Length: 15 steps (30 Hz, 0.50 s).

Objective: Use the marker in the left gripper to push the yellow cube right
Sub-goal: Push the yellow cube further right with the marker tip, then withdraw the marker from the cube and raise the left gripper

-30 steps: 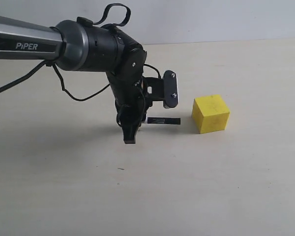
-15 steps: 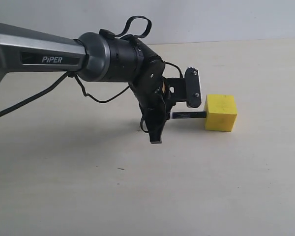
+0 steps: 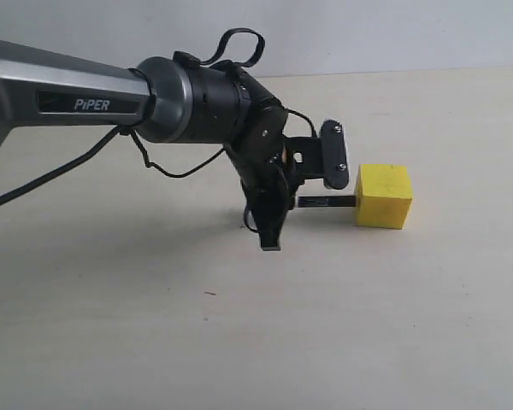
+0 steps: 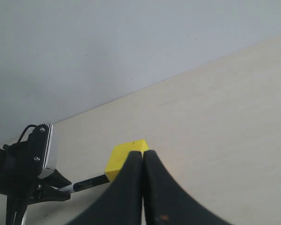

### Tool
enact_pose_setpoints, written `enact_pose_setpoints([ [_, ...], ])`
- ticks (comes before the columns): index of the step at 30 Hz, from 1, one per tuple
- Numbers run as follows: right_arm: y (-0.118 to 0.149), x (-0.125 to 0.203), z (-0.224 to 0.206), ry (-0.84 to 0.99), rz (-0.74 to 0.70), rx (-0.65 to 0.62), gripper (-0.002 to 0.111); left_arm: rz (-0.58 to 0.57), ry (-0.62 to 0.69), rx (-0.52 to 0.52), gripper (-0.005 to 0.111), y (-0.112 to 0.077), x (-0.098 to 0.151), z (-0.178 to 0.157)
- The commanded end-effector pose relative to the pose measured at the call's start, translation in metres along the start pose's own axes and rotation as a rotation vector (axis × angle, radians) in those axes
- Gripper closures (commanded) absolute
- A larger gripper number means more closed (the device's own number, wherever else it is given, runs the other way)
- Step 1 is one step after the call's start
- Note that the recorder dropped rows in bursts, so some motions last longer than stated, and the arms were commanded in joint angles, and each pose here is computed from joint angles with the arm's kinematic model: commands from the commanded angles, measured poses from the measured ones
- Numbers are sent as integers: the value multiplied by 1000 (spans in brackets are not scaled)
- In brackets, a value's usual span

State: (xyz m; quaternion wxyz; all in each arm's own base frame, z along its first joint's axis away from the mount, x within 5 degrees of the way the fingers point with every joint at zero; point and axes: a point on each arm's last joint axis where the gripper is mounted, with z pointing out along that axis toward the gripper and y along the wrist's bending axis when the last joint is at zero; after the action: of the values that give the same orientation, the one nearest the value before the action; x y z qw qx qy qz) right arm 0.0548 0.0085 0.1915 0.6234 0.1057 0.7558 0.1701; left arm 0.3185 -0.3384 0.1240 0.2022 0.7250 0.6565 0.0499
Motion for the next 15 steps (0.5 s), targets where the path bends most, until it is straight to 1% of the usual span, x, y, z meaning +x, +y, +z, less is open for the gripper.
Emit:
enact_pose_setpoints([
  [1,-1,0,0,-18,-7,3,108,23,-28,-15,107,-7,-14,-5],
  [2,-1,0,0,-18,-7,3,108,11,1,3,107,-5,-8,-5],
  [5,-1,0,0,-18,-7,3,108,-8,32,22,107,-3,-1,-4],
  [7,-1,0,0,-18,-7,3,108,-16,-4,-13,107,3,-1,-4],
  [9,-1,0,0,-18,-7,3,108,-55,-111,-95,107,12,-8,-3],
  [11,-1,0,0,-18,-7,3,108,-64,-140,-116,107,14,-11,-1],
  [12,-1,0,0,-18,-7,3,108,-69,-129,-107,107,13,-10,-1],
  [15,-1,0,0,-18,-7,3,108,-76,-37,-37,107,8,-1,-4],
])
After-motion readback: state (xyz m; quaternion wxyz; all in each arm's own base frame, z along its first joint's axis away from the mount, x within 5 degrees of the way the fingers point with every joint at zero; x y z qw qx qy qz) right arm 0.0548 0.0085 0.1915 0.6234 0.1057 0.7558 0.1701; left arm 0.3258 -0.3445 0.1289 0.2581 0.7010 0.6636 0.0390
